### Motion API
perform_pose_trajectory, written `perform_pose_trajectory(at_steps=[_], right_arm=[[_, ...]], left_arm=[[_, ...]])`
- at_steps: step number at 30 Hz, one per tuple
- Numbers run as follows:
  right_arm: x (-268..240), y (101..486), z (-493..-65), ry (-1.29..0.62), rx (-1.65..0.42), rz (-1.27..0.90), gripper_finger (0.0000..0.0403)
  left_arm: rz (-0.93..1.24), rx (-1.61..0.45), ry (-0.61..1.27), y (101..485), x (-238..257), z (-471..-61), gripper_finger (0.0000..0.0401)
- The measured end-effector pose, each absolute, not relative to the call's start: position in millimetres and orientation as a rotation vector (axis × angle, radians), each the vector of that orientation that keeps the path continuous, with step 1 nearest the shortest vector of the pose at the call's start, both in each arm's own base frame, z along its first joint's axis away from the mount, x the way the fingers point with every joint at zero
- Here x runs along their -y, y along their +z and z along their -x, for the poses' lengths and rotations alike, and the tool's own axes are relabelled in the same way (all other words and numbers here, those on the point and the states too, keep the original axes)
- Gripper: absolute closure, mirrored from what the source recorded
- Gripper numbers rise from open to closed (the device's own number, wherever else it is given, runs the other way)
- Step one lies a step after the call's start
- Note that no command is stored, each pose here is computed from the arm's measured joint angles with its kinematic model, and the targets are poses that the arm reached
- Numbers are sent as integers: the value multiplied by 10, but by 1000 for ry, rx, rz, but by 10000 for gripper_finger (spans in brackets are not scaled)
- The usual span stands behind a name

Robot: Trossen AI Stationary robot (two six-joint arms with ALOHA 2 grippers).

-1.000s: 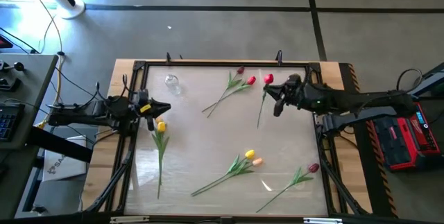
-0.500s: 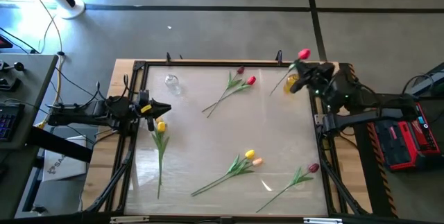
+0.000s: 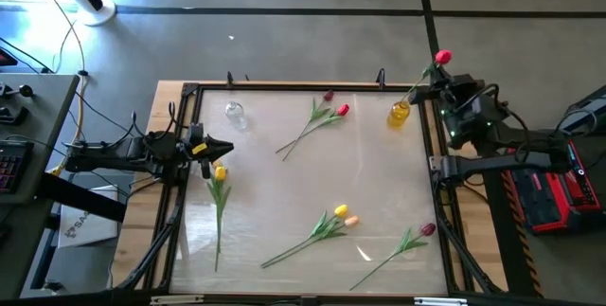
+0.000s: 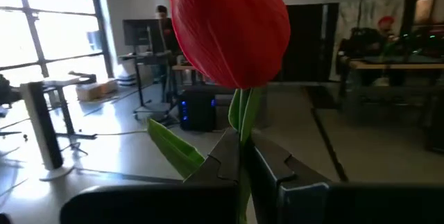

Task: Sort flowers into vase by color
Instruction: Put the bottom red tulip into the yellow vase

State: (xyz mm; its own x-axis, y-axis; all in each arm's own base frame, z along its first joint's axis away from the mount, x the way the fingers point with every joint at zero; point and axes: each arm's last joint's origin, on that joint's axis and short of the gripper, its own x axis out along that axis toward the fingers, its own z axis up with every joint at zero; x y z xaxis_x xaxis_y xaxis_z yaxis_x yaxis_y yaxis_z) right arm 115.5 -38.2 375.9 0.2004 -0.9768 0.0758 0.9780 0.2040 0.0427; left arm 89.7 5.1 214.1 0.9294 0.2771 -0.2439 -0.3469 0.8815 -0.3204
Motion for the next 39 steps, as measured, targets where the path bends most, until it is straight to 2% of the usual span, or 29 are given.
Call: perform_pose_trajectory(at_steps=[12,39], right_arm=[[453,3734,-1136,-1428,43,60,403],[646,3449,-1118,-1461,38,-140,403]], left_arm=[[390,-190,330,2141,-51,-897,366],[416,-186,331,2142,-51,-897,366]])
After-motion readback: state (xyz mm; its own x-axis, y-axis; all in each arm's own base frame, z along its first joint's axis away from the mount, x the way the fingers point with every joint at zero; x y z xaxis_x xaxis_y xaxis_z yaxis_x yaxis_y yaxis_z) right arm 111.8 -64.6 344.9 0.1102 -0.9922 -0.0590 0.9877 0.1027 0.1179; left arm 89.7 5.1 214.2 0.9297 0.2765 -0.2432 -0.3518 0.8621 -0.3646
